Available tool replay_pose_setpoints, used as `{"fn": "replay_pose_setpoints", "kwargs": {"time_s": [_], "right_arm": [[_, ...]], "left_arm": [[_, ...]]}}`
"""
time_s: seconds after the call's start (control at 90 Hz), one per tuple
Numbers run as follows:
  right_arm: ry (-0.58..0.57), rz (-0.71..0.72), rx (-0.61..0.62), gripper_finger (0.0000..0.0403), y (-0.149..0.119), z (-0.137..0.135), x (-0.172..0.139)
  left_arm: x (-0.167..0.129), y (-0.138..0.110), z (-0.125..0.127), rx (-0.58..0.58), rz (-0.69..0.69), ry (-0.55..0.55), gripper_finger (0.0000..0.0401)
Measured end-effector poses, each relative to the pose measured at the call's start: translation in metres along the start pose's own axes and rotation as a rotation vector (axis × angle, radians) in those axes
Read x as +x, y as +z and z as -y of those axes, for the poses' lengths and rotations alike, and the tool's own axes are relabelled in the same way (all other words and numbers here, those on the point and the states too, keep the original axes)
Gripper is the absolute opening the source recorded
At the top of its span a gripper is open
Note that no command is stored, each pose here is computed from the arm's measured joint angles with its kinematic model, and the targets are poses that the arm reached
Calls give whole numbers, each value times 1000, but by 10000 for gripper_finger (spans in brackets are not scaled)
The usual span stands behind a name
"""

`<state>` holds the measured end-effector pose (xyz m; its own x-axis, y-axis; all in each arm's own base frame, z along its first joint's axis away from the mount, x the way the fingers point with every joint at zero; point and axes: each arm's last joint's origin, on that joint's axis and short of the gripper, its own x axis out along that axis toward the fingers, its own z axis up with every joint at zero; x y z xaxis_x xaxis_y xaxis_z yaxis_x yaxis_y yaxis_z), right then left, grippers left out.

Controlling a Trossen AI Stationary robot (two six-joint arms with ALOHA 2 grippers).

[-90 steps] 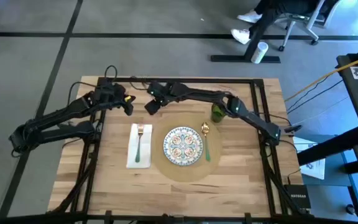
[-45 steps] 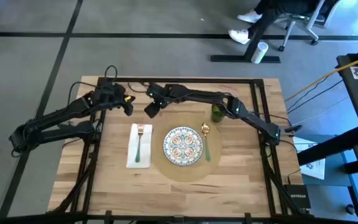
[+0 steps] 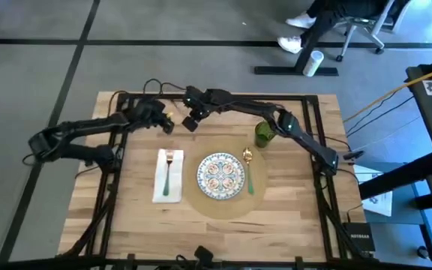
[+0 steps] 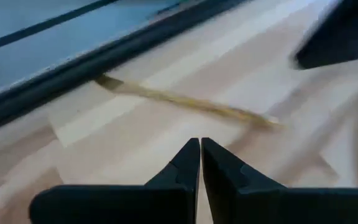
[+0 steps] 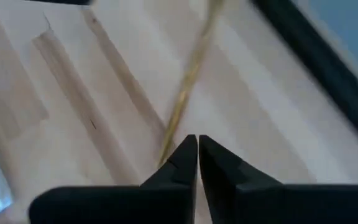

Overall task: Set table place
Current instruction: Put the gold table knife to the right of the green spoon on the brown place mat

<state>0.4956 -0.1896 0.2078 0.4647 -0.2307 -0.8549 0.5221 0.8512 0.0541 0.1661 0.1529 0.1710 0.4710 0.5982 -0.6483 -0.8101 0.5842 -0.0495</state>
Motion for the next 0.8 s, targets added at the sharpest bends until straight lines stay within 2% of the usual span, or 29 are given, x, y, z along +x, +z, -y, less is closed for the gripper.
{"fn": "replay_pose_setpoints", "kwargs": {"time_s": [0.111,0.356,0.589,0.8], "right_arm": [[-29,13,-32,1,4,4,-17],[-82,92,-65,0,14,2,-61],[-95,96,-88,0,13,-4,-68],[-90,65,-87,0,4,-13,-56]], "left_arm": [[11,0,-11,-39,-30,-5,0],[23,5,-27,-98,11,-56,0],[33,6,-29,-115,33,-82,0],[50,11,-32,-132,3,-69,0]]}}
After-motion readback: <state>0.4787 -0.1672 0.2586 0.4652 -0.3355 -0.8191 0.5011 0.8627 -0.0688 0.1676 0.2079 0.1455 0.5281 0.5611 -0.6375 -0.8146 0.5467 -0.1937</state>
